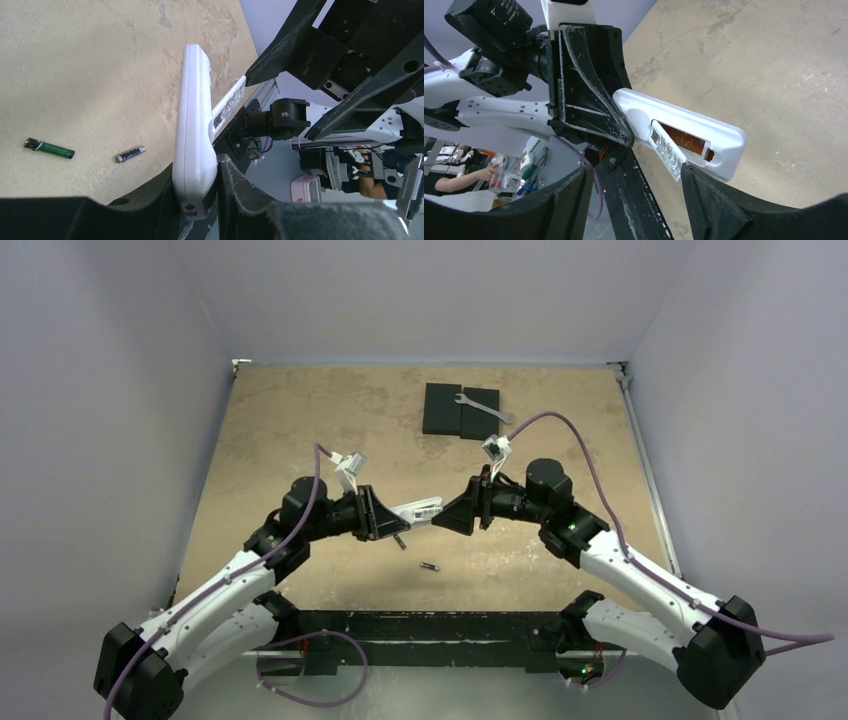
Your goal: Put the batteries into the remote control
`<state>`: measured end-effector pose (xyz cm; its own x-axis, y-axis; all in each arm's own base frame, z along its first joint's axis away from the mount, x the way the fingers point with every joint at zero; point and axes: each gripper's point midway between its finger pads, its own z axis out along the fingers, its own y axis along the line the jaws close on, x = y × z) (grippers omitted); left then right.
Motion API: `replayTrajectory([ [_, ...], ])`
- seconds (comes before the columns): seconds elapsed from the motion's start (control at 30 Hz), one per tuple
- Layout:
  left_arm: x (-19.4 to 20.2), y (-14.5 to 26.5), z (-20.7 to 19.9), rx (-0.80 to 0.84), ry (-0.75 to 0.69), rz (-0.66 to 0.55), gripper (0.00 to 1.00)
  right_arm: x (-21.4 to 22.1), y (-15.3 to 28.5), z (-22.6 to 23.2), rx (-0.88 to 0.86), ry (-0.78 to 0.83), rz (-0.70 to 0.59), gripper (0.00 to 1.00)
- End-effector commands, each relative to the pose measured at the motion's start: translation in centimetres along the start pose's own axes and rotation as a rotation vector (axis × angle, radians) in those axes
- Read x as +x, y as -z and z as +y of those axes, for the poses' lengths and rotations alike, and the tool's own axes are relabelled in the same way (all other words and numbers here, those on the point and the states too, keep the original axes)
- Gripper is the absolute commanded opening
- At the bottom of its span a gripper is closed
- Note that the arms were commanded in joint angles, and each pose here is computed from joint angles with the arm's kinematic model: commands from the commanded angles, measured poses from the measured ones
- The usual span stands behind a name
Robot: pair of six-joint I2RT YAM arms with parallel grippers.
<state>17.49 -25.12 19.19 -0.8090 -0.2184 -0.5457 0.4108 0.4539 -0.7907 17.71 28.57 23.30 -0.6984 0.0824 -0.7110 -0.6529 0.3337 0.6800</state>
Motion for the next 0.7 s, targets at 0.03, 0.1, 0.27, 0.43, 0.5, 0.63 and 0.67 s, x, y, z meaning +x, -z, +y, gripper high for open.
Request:
replayTrajectory([
  [0.03,-2.1,-0.5,-1.6,0.044,-0.069,-0.061,0.00,0.4,-0.5,-1.1,0.028,0.016,-0.003,0.73],
  [0.1,-2.0,-0.7,-1.0,0.027,-0.065,-0.055,0.00,0.5,-0.7,-1.7,0.052,0.013,-0.009,0.73],
  [0.27,-1.2,-1.4,0.4,-0.008,-0.044,-0.029,0.00,1.1,-1.1,-3.3,0.098,0.000,-0.012,0.73],
  [0.43,-0.8,-2.0,2.0,-0.059,-0.028,-0.017,0.00,2.1,-1.6,-5.0,0.135,-0.018,-0.001,0.73],
  [0.5,-0.5,-2.3,2.9,-0.088,-0.019,-0.008,0.00,2.3,-1.8,-5.5,0.143,-0.023,0.000,0.73],
  [0.63,0.2,-2.9,4.3,-0.122,-0.003,0.021,0.00,3.1,-2.1,-6.7,0.169,-0.038,0.007,0.73],
  [0.67,0.4,-3.1,4.6,-0.129,-0.001,0.027,0.00,3.3,-2.2,-6.9,0.174,-0.043,0.009,0.73],
])
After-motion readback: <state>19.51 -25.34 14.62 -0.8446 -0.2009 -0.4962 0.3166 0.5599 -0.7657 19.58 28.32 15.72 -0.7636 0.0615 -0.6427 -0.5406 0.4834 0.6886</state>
